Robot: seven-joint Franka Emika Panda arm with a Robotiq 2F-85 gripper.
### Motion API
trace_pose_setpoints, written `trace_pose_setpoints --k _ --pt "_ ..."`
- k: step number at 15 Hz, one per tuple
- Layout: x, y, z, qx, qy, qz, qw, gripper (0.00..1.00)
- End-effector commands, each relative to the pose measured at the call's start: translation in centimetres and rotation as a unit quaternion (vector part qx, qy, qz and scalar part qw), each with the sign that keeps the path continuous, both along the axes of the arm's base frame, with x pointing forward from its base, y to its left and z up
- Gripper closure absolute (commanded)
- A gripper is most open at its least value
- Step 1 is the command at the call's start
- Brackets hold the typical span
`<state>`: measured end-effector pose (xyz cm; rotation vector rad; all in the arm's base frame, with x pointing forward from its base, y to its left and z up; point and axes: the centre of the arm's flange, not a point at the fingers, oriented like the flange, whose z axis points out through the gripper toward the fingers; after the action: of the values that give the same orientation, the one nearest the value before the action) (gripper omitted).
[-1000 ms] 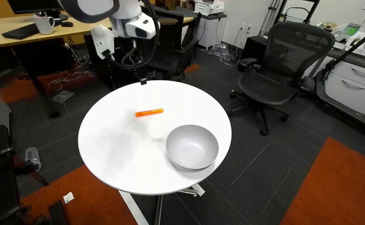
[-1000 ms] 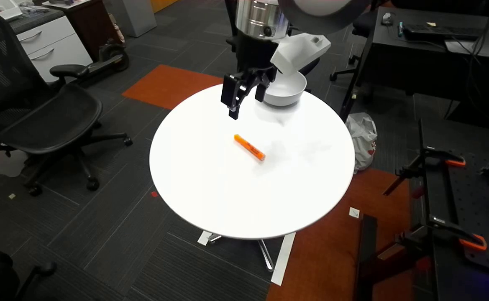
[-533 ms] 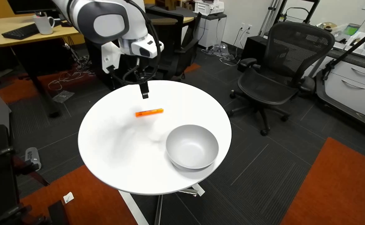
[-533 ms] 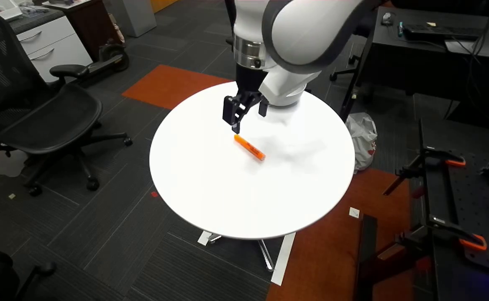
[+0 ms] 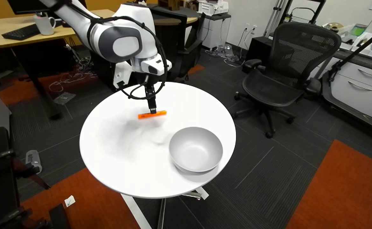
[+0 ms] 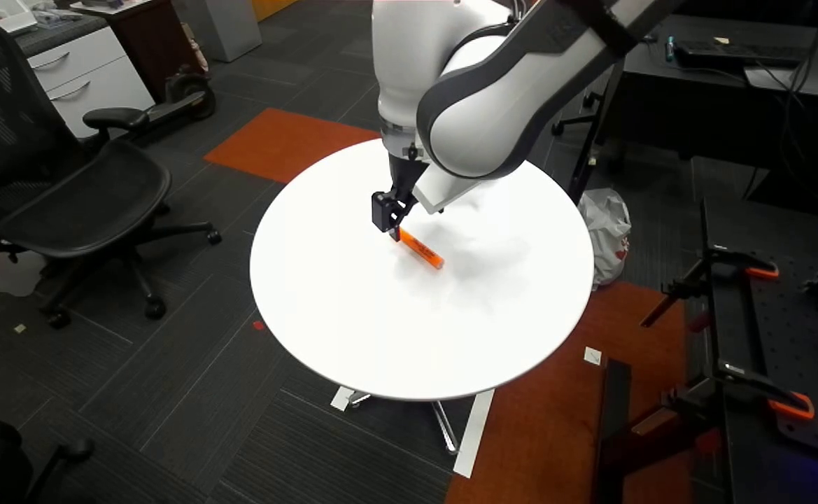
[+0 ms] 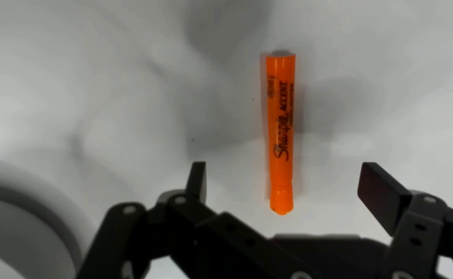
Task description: Put the orange marker inside the grey bowl
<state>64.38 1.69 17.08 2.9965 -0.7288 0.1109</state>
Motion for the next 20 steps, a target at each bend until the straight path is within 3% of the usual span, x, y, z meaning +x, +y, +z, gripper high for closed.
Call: trace_pose_setpoints --k 1,3,5,15,18,20 --pt "1.2 -0.1 -1.2 0.001 0.018 -0.005 0.9998 0.0" --pt "1.2 -0.2 -1.8 0.002 0.022 -0.006 0.9997 0.0" --pt "1.2 -0.3 -2.2 0.002 0.023 -0.003 0.9997 0.26" --pt "1.1 -0.6 -3.4 0.003 0.028 -0.005 0.9996 1.0" --pt "0.7 -1.0 -2.0 0.004 0.013 -0.009 0.9999 0.95" --pt "0.1 -1.8 0.7 0.004 -0.019 -0.02 0.9996 0.95"
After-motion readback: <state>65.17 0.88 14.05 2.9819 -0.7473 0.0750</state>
